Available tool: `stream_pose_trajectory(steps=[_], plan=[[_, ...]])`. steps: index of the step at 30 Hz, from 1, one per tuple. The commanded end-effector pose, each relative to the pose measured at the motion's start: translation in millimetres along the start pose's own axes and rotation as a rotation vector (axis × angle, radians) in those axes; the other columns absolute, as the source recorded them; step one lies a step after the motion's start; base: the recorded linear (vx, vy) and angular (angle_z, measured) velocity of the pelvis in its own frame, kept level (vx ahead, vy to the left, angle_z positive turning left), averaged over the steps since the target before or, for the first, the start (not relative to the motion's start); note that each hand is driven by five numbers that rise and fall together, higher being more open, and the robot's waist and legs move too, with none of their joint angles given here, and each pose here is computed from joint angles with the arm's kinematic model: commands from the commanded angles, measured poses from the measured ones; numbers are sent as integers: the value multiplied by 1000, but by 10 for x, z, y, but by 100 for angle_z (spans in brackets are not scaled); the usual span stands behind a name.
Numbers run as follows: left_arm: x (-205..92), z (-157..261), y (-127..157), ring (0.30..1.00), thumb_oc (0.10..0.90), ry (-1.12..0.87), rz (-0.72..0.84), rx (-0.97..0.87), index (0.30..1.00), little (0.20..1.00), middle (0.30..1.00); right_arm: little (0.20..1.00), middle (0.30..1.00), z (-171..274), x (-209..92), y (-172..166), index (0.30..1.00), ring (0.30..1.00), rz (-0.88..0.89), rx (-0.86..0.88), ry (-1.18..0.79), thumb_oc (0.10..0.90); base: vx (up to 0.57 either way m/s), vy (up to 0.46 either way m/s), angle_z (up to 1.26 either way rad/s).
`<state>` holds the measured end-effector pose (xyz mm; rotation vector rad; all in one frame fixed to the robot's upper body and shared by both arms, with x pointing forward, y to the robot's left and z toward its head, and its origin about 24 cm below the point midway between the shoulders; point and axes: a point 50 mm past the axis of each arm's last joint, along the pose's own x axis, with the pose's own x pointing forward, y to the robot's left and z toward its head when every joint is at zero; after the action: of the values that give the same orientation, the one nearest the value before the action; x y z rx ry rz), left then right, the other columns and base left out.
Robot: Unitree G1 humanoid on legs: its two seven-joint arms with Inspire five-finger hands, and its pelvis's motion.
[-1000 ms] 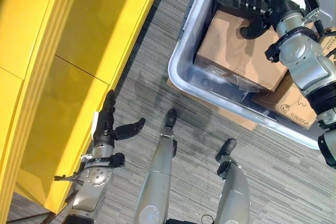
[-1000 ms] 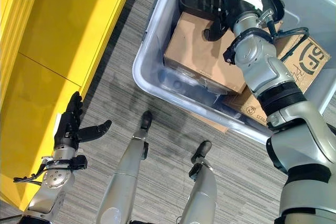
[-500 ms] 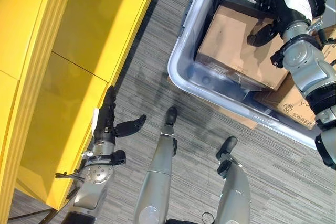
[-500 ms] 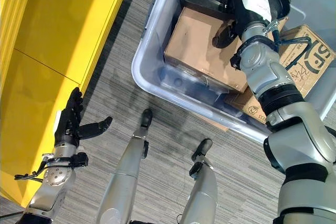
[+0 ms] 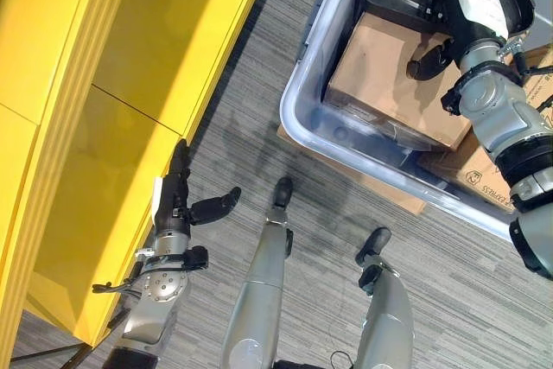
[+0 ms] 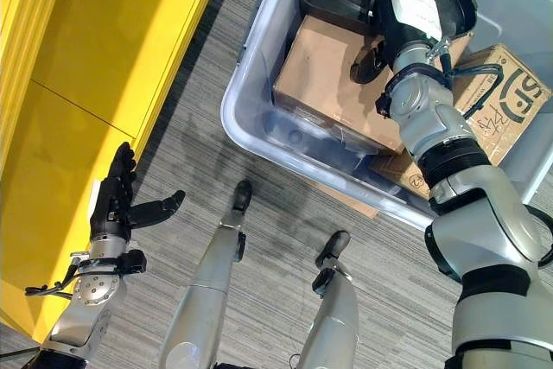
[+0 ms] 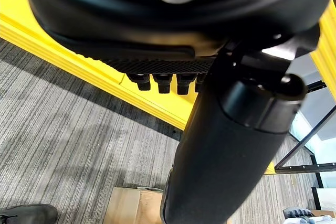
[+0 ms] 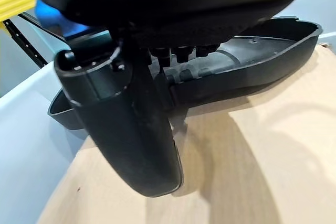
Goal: Move parts from the plastic box to the shelf.
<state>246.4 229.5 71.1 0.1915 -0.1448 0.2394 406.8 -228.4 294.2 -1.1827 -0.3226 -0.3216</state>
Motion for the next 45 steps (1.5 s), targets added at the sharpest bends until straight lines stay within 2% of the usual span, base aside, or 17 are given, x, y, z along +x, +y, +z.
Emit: stream_pose_trajectory(steps=[1,2,3,4,8,9,10,11,31,39,45], plan=[[54,371,92,1000,900,-201,37,-51,1000,1000,1000,1000,1000,107,106,-330,1000,1000,-124,-83,-28,900,0,0,0],[55,371,91,1000,900,-201,37,-52,1000,1000,1000,1000,1000,108,106,-330,1000,1000,-124,-83,-28,900,0,0,0],[63,378,82,1000,900,-206,32,-52,1000,1000,1000,868,868,67,112,-294,868,868,-111,-96,-5,806,0,0,0],[73,402,87,1000,900,-219,34,-54,1000,1000,1000,874,874,44,118,-289,874,874,-109,-102,12,810,0,0,0],[79,446,81,1000,900,-241,35,-73,1000,1000,1000,588,588,-59,126,-298,588,588,-109,-118,70,606,-7,-8,4],[78,444,81,1000,900,-240,35,-74,1000,1000,1000,536,536,-85,124,-298,536,536,-107,-122,82,569,-8,-11,9],[80,449,79,1000,900,-243,35,-76,1000,1000,1000,514,514,-106,122,-290,514,514,-105,-123,93,553,-4,4,9],[83,453,74,1000,900,-244,34,-77,1000,1000,1000,300,300,-135,117,-282,300,300,-102,-126,105,400,-2,4,8],[103,464,-12,1000,900,-255,9,-88,1000,1000,1000,300,300,-399,-22,63,300,300,-1,-122,191,400,1,1,1],[130,414,46,1000,900,-222,20,-48,1000,1000,1000,300,300,-123,-108,252,300,300,53,-30,9,400,-5,-26,0],[144,409,104,1000,900,-209,9,-18,1000,1000,1000,300,300,30,-223,224,300,300,69,57,-119,400,-20,-74,-4]])
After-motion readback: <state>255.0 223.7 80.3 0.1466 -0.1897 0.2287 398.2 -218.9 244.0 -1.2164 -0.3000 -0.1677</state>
